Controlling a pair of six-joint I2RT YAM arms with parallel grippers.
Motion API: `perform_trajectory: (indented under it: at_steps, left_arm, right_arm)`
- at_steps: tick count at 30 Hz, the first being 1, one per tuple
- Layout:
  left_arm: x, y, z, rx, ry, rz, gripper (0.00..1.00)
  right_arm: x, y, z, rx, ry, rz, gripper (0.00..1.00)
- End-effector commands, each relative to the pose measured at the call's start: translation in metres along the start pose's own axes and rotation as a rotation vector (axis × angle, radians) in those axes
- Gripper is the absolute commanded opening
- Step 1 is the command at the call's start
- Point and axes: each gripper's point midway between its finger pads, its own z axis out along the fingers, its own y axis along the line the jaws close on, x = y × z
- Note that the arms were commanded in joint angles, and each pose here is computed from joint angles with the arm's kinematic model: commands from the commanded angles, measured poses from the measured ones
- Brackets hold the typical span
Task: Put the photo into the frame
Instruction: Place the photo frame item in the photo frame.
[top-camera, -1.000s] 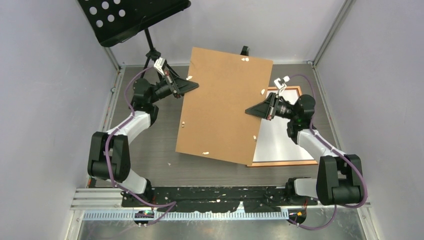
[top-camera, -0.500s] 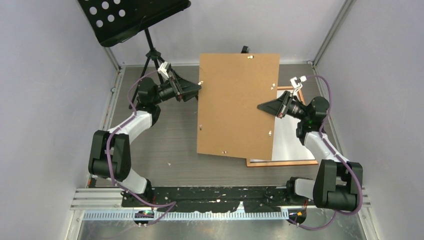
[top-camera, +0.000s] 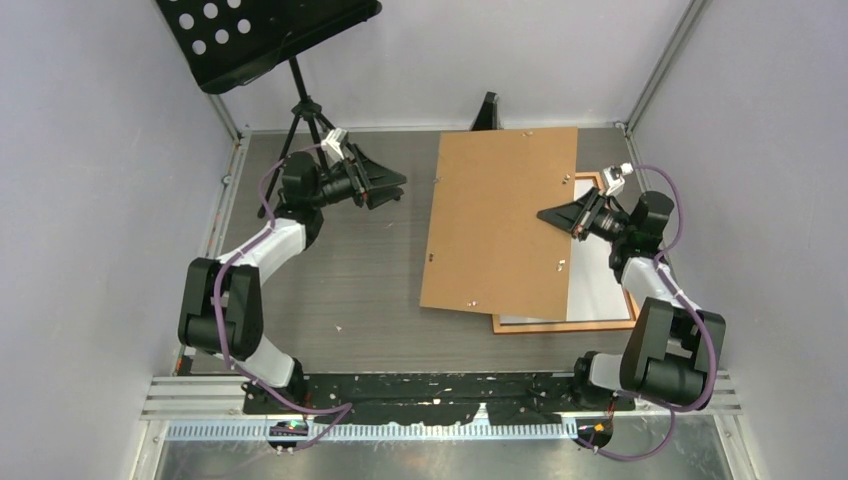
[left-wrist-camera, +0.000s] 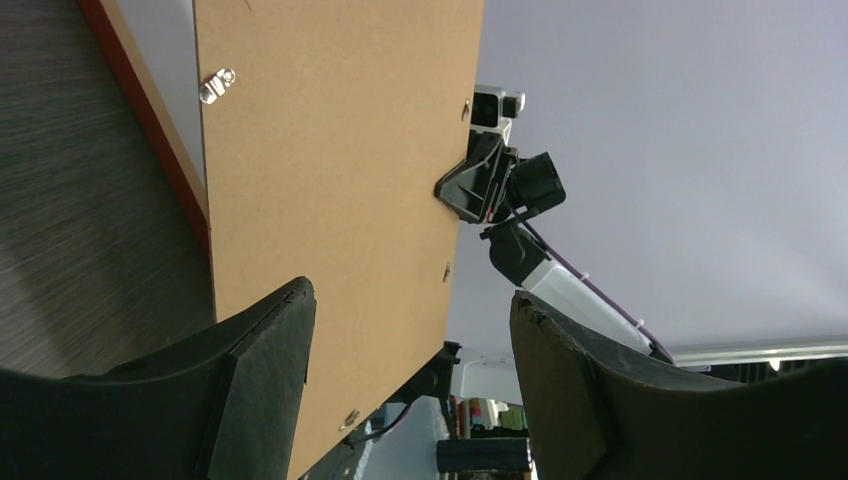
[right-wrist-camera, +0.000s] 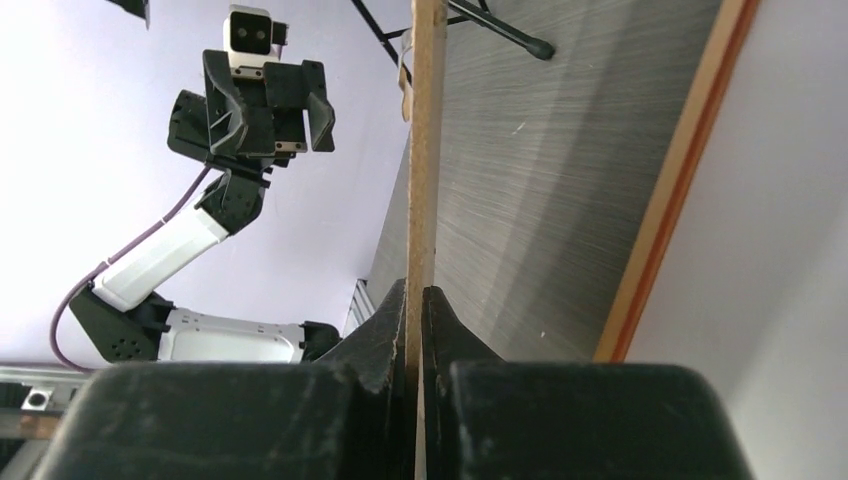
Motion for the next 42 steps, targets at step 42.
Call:
perform_trajectory:
  at_steps: [42]
  left_arm:
    - [0.057,0.037,0.035,-0.250,0.260,0.195,0.79]
  right_arm:
    - [-0.069,-0.076,-0.150,0.384,0.180,0.023,0.05]
